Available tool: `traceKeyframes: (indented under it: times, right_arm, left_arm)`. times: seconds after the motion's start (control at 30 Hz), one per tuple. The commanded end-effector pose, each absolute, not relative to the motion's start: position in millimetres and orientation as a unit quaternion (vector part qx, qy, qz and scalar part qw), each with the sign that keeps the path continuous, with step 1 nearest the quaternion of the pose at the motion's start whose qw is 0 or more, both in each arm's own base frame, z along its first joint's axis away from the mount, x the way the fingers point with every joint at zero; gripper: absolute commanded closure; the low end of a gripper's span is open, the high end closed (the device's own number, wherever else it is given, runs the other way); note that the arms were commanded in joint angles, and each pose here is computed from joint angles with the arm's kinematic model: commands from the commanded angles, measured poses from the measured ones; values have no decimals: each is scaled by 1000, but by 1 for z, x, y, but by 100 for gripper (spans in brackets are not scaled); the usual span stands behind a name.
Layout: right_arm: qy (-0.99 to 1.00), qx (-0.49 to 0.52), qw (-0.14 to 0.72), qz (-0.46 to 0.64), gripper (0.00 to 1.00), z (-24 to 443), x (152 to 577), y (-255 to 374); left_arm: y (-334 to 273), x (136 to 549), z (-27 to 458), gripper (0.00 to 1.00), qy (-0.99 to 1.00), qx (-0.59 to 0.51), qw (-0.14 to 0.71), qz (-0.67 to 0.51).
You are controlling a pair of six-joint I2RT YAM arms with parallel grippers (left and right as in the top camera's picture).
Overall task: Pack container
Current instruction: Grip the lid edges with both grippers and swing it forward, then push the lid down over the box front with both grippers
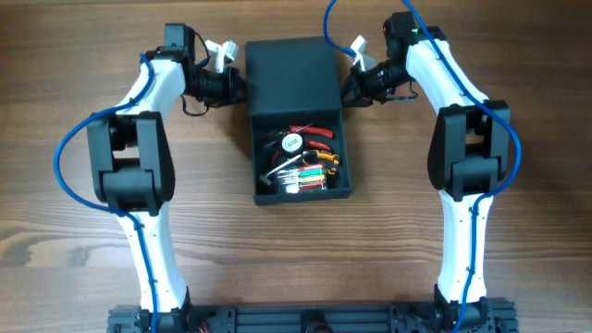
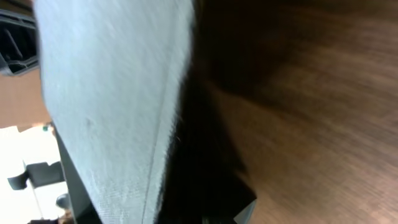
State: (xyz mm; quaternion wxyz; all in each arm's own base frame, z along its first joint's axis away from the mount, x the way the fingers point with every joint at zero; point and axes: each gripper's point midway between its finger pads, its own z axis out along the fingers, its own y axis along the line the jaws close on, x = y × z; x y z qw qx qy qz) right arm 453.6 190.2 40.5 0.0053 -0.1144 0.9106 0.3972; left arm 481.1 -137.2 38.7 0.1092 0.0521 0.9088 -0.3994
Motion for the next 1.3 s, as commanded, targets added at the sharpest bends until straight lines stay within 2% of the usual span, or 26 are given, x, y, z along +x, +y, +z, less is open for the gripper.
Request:
traceKeyframes:
  times: [0.0,0.33,0.67,0.9,1.07,1.27]
  right_arm:
    - [898,-140,13,418,96,48,454,197]
    - [911,-154,41,381,96,79,472,190]
    - [915,-173,65,360,96,104,480,186]
    - [916,-178,56,355,96,118,473,183]
    - [932,-176,46,312,96,128,466,170]
    - [934,-187,82,294,96,166,463,165]
  left_arm:
    - [-144,481,83,96,894,70,139,-420]
    - [-147,474,89,96,896,69,128,-420]
    - [-156,474,126,96,896,103,170,-397]
    - [-165,467,148,96,892,119,183,-396]
    - [-164,456,151,96,909,128,179,-355]
    - [-172,442,161,96,909,144,171,-351]
